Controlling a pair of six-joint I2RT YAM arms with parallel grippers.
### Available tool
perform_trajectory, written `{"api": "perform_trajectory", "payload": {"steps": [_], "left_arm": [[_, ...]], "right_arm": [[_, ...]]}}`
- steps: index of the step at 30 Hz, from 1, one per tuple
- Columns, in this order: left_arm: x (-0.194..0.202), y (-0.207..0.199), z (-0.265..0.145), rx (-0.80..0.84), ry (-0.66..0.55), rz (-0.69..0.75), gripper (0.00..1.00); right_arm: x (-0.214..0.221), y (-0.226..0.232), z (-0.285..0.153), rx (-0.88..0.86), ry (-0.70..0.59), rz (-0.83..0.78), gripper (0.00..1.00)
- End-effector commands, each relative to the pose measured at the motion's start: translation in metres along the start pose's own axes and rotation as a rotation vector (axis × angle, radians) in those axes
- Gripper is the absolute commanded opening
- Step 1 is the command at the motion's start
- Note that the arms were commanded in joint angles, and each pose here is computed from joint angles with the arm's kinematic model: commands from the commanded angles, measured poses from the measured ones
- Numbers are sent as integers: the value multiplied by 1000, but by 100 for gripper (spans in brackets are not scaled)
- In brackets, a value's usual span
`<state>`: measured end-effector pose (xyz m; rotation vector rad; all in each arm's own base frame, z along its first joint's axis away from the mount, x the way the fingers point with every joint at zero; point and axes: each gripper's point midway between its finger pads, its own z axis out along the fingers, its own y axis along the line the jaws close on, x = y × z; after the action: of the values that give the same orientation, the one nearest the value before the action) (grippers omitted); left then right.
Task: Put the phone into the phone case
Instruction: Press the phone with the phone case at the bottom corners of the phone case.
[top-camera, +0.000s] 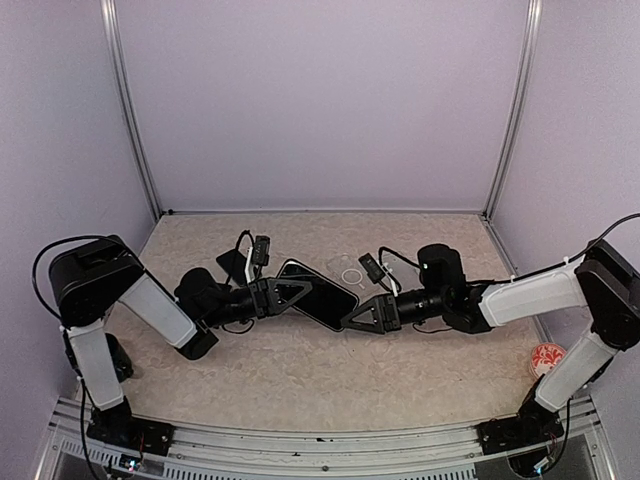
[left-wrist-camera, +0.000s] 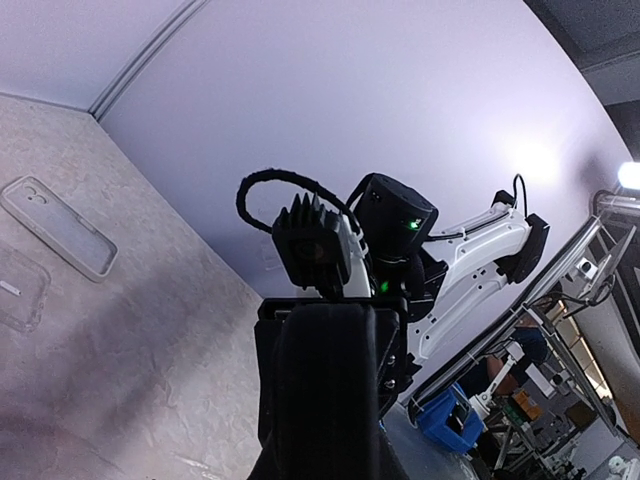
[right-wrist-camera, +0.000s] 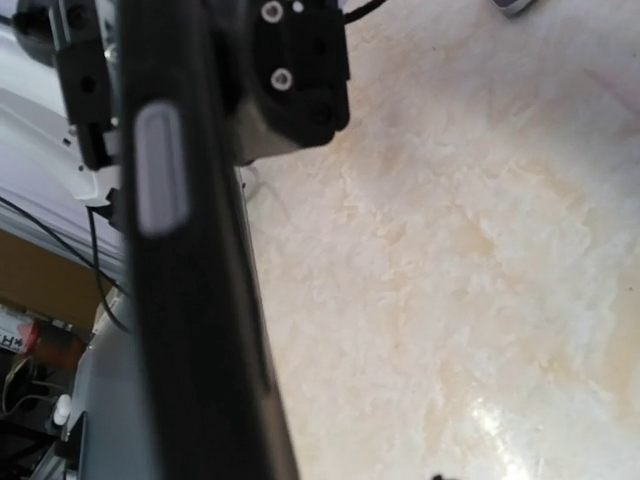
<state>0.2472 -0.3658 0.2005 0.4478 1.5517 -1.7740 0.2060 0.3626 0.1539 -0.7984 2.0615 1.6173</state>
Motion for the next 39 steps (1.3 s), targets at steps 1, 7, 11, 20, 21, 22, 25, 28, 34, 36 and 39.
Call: {"api": "perform_trajectory", "payload": {"steps": [1,7,11,20,21,22,25,28,34,36,39], "left_arm": [[-21,-31,-5,96,-58,86,0],[-13,-27,-6,76,-17,95,0],[-8,-27,-4,83,24,99,0],[12,-25,5,111,166,97,0],[13,-24,5,107,174,96,0],[14,-23,6,104,182,97,0],[18,-23,9,102,199,95,0],[21,-22,12,101,210,93,0],[27,-22,17,107,232,89,0],[28,-21,19,107,237,90,0],[30,-21,21,106,245,89,0]], "right_arm": [[-18,11,-13,-2,-31,-7,47],[-26,16,-27,-7,-44,-16,48],[-25,20,-26,-28,-11,-22,48],[-17,25,-21,-64,101,-43,48],[-15,23,-20,-62,110,-41,48],[-15,23,-20,-59,116,-43,48],[-11,19,-17,-56,134,-37,47],[-6,16,-11,-50,155,-34,46],[1,11,-1,-35,184,-35,46],[4,9,1,-33,194,-32,44],[7,7,3,-34,201,-26,38]]}}
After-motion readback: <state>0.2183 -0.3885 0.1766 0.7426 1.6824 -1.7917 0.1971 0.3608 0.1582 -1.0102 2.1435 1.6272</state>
